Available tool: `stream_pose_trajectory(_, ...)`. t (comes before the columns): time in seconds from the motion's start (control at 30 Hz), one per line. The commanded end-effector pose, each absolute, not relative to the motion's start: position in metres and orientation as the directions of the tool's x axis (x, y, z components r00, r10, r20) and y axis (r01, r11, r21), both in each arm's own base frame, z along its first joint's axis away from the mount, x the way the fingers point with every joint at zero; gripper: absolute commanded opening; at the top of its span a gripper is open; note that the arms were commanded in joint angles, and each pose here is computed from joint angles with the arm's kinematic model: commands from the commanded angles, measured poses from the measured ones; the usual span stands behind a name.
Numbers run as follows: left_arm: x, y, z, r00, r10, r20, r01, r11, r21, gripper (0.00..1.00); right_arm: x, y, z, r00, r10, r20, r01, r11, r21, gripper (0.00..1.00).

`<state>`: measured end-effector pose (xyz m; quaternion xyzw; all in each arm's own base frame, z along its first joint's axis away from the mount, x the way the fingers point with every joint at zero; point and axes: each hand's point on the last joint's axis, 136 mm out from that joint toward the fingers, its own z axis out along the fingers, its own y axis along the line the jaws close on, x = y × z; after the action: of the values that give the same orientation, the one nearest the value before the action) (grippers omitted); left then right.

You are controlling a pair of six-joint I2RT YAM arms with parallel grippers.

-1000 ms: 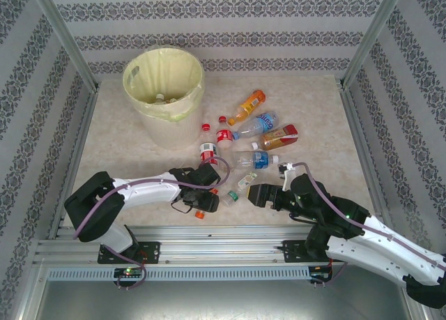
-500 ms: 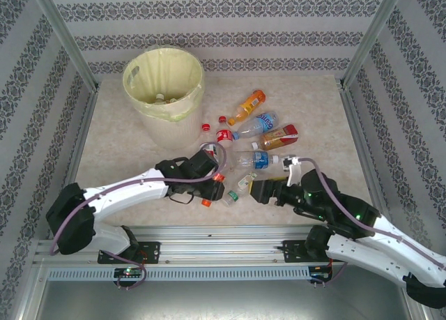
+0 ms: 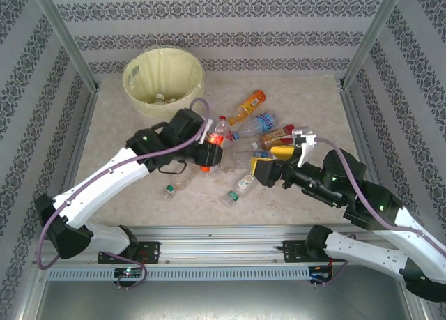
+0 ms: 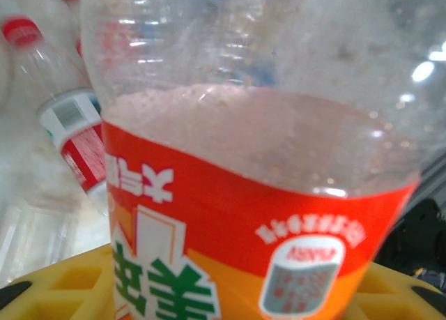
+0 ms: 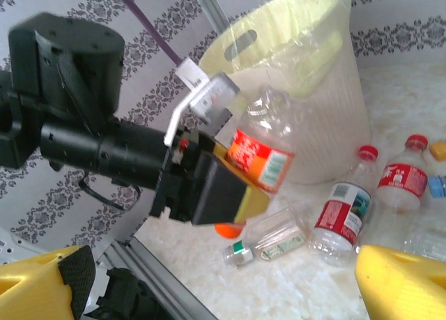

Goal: Put the plastic bottles in the bin

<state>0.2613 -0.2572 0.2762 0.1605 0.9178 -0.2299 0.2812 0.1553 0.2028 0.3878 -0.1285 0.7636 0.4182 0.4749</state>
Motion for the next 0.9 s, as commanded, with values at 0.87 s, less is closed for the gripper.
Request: stream_pose_trajectory(0.87,0.451,-0.113,0.351,-0.712,-0.173,-0.680,0.071,0.946,-0.315,0.52,0.172,0.171,0.428,-0.363,0.294,-0.884,-0.542,0.705,0.457,0.95)
